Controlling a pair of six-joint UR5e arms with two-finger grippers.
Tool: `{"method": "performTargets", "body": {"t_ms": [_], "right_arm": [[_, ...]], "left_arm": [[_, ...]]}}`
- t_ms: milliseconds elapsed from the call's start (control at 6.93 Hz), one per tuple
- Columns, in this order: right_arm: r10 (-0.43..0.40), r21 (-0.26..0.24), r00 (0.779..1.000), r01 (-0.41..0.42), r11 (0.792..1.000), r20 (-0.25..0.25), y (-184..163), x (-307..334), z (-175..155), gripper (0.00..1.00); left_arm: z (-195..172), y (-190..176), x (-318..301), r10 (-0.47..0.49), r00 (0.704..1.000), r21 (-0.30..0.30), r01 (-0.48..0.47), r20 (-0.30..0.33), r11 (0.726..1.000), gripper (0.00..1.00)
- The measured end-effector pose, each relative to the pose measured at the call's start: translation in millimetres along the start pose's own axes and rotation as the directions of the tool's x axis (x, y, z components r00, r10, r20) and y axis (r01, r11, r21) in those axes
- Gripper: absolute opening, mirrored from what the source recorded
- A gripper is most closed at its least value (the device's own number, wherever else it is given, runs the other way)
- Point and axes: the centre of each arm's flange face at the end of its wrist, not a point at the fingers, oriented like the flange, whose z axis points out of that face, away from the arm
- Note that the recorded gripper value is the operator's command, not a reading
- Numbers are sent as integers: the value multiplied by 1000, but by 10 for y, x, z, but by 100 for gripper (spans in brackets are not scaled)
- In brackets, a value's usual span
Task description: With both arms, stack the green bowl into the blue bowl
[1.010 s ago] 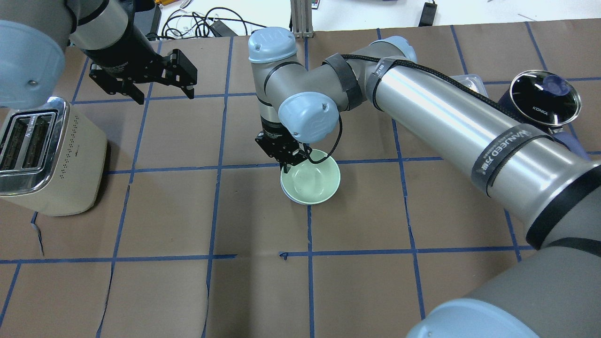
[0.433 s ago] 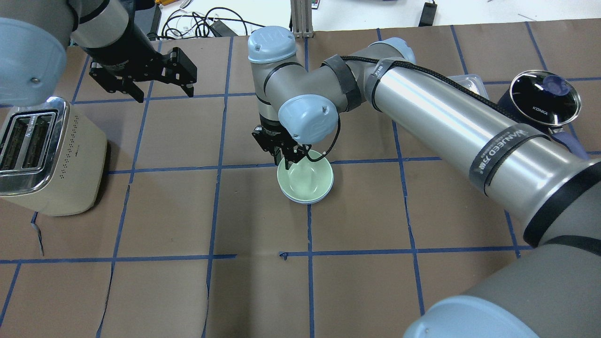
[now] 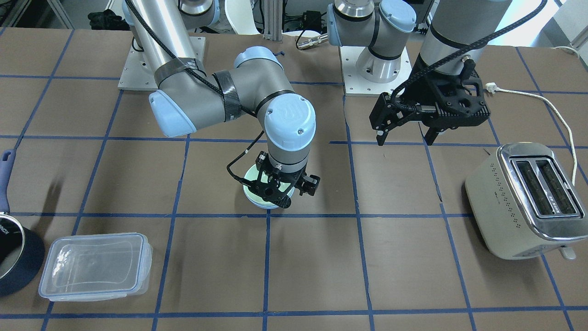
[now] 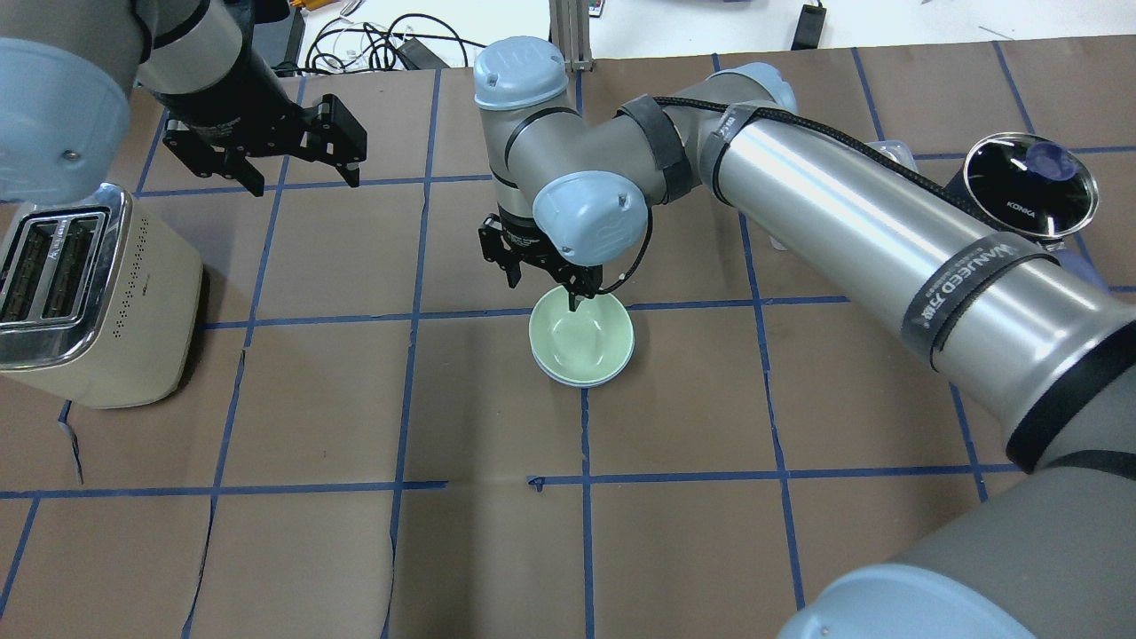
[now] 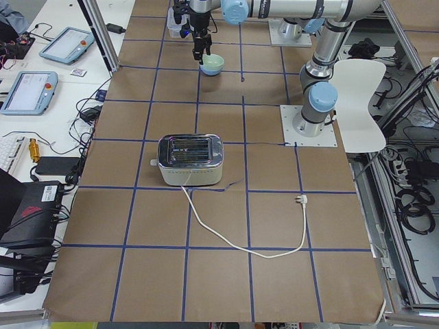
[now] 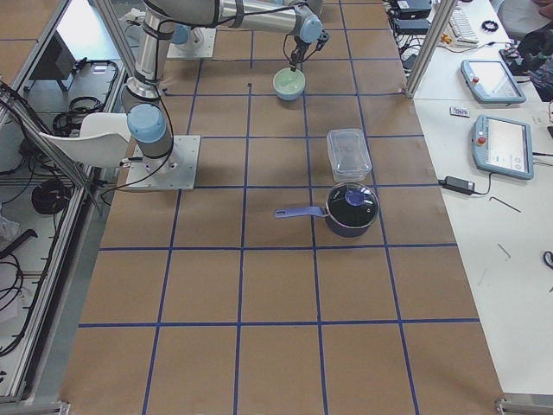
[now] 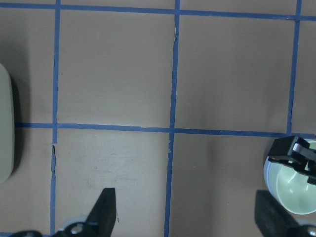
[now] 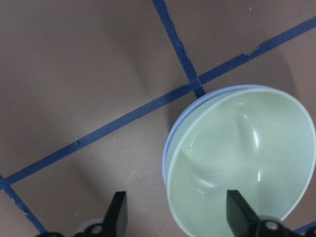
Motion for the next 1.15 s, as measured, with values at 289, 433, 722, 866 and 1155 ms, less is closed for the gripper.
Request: {"method": "performTargets", "body": {"t_ms": [289,433,722,866,1155], "right_arm": [[-65,31,998,66,997,-3,-281,419,-424,100],[-100,31,995,100,994,-4,-403,693,-663,100],[-259,43,966,260,965,-23,-351,1305,-1022,100],[-329,50,944,329,943,-25,-329,1699,-1138,100],[-417,68,908,418,906,-23,-252,2354,-1299,100]], "left_arm": [[-4,-7,-13,-3,1000,-1,3,9,1000,100],[-9,-8,-19,-3,1000,-3,3,13,1000,100],[-11,-11,-22,-2,1000,-6,2,14,1000,100],[-11,-10,-21,-2,1000,-6,2,14,1000,100],[-7,-9,-19,-2,1000,-7,2,12,1000,100]]}}
